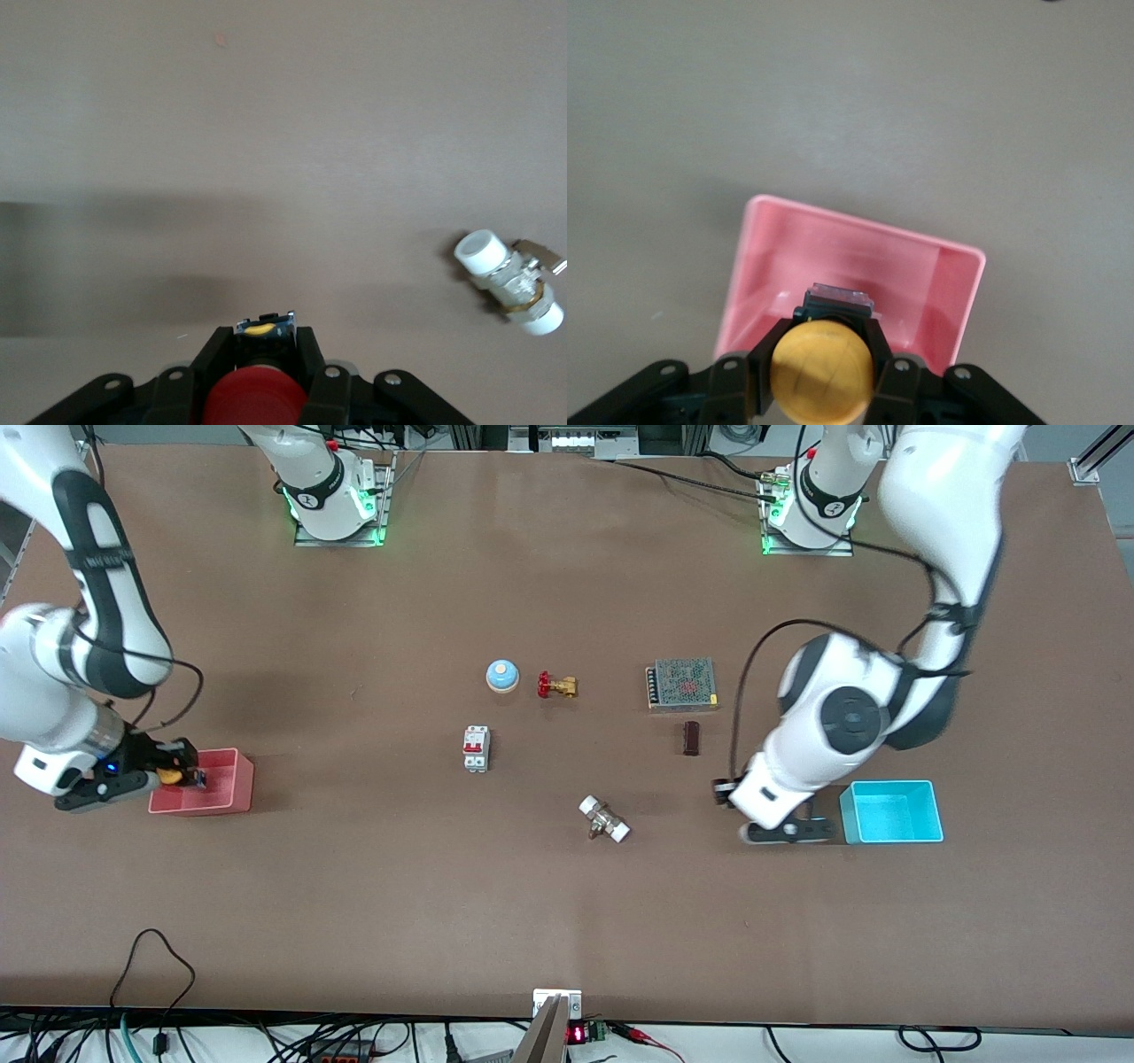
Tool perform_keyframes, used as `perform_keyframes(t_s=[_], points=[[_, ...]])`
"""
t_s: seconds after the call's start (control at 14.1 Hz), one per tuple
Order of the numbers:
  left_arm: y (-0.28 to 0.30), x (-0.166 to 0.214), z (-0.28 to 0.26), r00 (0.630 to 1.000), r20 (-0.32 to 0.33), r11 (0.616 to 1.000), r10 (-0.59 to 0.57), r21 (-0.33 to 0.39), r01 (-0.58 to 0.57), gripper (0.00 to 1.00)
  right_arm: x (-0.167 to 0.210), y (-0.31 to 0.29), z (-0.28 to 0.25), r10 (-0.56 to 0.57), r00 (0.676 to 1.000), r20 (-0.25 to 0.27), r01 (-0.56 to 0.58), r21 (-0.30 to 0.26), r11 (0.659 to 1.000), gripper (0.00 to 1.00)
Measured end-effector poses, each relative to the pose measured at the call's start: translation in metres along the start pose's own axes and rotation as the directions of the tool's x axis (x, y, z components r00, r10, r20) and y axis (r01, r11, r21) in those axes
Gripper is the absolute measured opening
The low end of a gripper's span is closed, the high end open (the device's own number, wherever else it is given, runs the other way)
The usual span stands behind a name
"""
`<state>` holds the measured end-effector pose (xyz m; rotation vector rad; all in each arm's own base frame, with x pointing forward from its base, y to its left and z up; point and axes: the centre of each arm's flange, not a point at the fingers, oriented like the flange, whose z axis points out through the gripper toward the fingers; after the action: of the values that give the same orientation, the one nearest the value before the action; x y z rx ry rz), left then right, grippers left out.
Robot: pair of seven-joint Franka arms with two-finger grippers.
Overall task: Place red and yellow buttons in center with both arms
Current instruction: 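Carry the yellow button toward the breaker while the left gripper carries the red button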
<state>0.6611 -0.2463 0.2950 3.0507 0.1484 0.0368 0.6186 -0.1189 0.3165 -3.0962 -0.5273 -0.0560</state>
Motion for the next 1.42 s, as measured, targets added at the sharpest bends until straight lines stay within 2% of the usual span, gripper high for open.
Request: perform_keyframes(t_s=[0.21,0.35,0.57,0.71,0.78,0.92,1.2,1.42], points=[[0.02,-0.008,0.047,1.0,-0.007,1.0,0.004,-0.016,-0.004,0.36,0.013,-0.06,-0.056,0.063,0.997,0.035,-0.064,0.021,0.998,0.38],[0.019,-0.01,0.068,1.0,-0.008,1.0,0.022,0.006,-0.022,0.36,0.033,-0.124,-0.07,0.119,0.992,0.037,-0.12,0.027,0.992,0.38],[0.016,-0.011,0.084,0.999,-0.04,1.0,0.031,-0.002,-0.031,0.36,0.052,-0.213,-0.055,0.146,0.989,0.034,-0.147,0.041,0.988,0.38],[0.015,-0.014,0.091,0.998,-0.048,0.999,0.034,-0.007,-0.035,0.39,0.055,-0.249,-0.035,0.137,0.99,0.021,-0.137,0.026,0.99,0.38],[0.015,-0.014,0.091,0.998,-0.05,0.999,0.035,-0.008,-0.035,0.45,0.055,-0.263,-0.022,0.129,0.991,0.025,-0.129,0.003,0.992,0.38],[0.016,-0.014,0.09,0.998,-0.055,0.999,0.035,-0.01,-0.035,0.63,0.055,-0.286,0.002,0.14,0.99,0.029,-0.139,-0.042,0.989,0.38],[0.016,-0.005,0.071,0.995,-0.091,0.999,0.031,-0.022,-0.033,0.99,0.061,-0.318,0.05,0.174,0.985,-0.011,-0.175,-0.02,0.984,0.38],[0.013,0.004,0.026,0.994,-0.108,1.0,0.022,-0.009,-0.023,1.0,0.062,-0.317,0.069,0.18,0.984,-0.012,-0.18,-0.009,0.984,0.38]])
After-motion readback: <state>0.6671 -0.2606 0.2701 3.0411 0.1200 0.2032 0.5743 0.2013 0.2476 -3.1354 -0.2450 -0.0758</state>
